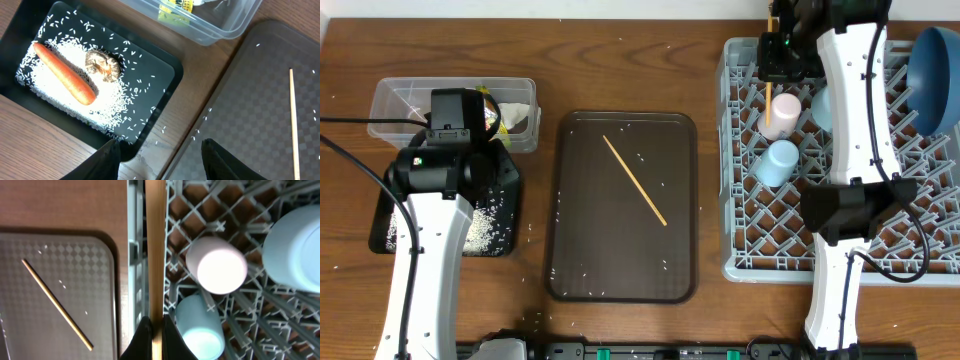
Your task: Sort waste into correct bins and load items into the dishwasher rack
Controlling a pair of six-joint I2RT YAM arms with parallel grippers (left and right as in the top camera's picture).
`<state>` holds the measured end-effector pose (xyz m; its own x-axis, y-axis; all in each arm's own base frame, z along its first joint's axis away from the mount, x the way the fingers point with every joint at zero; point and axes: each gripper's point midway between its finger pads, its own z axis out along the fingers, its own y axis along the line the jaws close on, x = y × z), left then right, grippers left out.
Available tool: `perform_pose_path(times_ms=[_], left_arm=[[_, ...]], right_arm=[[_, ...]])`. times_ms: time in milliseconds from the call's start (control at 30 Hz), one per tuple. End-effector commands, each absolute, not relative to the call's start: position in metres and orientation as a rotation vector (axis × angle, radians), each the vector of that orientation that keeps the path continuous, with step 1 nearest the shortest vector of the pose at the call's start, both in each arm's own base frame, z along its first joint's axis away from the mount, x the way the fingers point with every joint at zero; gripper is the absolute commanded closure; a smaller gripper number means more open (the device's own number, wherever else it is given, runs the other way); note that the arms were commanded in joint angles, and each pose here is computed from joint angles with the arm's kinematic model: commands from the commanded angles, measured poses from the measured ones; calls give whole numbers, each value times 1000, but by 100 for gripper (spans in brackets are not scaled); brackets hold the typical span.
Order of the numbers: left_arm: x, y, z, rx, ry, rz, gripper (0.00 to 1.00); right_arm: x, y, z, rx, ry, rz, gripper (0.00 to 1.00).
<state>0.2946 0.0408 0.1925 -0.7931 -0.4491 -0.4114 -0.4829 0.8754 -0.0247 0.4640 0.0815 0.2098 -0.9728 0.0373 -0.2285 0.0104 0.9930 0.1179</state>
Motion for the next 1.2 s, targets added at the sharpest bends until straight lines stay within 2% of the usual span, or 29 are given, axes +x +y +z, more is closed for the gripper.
perform_pose_path(times_ms=[0, 267, 433, 567, 700, 767, 833, 933, 1167], left_arm=[[296, 43, 193, -699, 2627, 124, 46], [299, 43, 195, -697, 2614, 119, 46], [299, 43, 195, -697, 2613, 119, 46], [299, 43, 195, -697, 2613, 119, 46], [299, 43, 195, -697, 2614, 119, 46], [299, 43, 195, -697, 2614, 119, 46], [299, 43, 195, -697, 2614, 119, 46], [299, 43, 195, -698, 2613, 119, 46], [299, 43, 195, -697, 2614, 119, 46]], right_arm=[[454, 85, 189, 78, 2989, 160, 99], [439, 88, 151, 100, 3116, 140, 99], [437, 94, 149, 72, 3124, 143, 93], [436, 97, 149, 49, 3125, 142, 81], [436, 100, 149, 30, 3125, 143, 79], [435, 104, 149, 16, 3127, 158, 83], [431, 117, 152, -73, 3124, 234, 86], [426, 143, 159, -238, 3093, 329, 86], [410, 226, 158, -647, 2969, 278, 71]])
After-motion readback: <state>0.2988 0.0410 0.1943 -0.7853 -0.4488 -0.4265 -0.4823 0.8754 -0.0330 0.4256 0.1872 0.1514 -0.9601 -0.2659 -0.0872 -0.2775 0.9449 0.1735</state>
